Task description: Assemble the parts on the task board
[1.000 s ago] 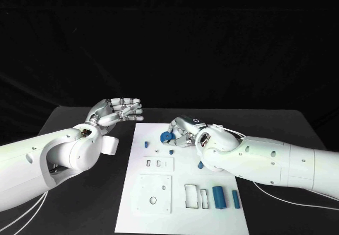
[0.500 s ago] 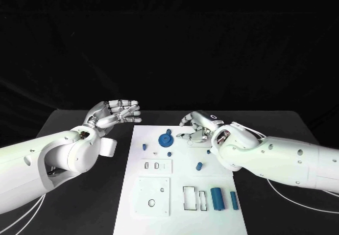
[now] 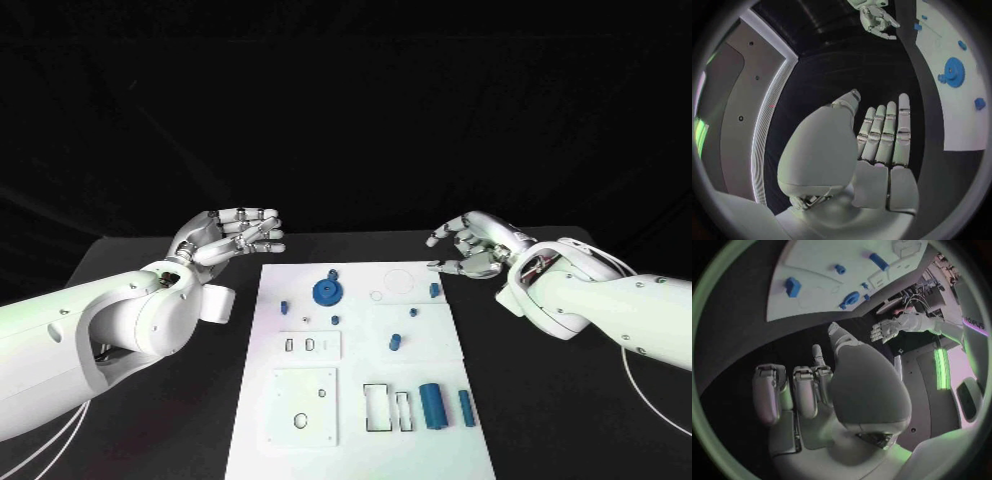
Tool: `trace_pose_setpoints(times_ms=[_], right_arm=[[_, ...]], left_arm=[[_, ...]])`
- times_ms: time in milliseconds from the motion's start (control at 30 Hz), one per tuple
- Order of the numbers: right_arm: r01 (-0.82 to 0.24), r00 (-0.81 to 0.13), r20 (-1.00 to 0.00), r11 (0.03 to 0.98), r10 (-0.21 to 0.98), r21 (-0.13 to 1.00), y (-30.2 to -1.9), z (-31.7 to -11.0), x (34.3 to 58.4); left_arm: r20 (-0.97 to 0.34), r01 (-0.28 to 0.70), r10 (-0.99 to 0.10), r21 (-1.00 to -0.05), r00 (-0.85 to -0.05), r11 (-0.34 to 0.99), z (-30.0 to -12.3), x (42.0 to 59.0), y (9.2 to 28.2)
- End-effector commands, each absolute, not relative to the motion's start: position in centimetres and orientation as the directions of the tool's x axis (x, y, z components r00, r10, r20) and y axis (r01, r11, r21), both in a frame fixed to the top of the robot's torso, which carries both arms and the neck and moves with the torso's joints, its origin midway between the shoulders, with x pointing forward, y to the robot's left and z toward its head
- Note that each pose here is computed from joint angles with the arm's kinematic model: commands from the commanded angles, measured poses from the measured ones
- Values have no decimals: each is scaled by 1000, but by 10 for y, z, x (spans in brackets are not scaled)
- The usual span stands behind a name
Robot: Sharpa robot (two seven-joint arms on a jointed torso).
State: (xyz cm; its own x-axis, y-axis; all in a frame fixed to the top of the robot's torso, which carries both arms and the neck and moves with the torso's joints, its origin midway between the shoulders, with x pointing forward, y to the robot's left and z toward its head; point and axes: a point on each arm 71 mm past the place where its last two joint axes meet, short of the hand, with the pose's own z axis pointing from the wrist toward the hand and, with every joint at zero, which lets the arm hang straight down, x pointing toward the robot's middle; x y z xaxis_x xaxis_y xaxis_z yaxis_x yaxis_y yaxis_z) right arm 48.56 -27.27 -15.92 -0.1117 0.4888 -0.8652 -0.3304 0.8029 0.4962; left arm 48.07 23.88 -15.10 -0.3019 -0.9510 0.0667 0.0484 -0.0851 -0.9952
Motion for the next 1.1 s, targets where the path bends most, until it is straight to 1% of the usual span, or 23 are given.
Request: trace_pose_setpoints(times_ms=[33,200,400,800,1100], right_arm=[[-338,-201,-836,765,511,549,-282,-169,484],[-303,-214,-839,783,500,544,-298,-182,483],[-279,-230,-843,797,486,536,-304,-196,482],[-256,-259,-839,803,479,538,-297,-216,485],[-253,-267,-836,802,480,541,-287,-223,486]], left_arm=[[80,56,-940,-993,-331,-104,-150,480,235],[81,55,-939,-993,-333,-105,-151,481,235],[80,54,-940,-993,-332,-104,-151,481,236],[81,53,-939,-993,-334,-104,-151,481,237],[80,52,-940,-993,-332,-103,-151,481,238]])
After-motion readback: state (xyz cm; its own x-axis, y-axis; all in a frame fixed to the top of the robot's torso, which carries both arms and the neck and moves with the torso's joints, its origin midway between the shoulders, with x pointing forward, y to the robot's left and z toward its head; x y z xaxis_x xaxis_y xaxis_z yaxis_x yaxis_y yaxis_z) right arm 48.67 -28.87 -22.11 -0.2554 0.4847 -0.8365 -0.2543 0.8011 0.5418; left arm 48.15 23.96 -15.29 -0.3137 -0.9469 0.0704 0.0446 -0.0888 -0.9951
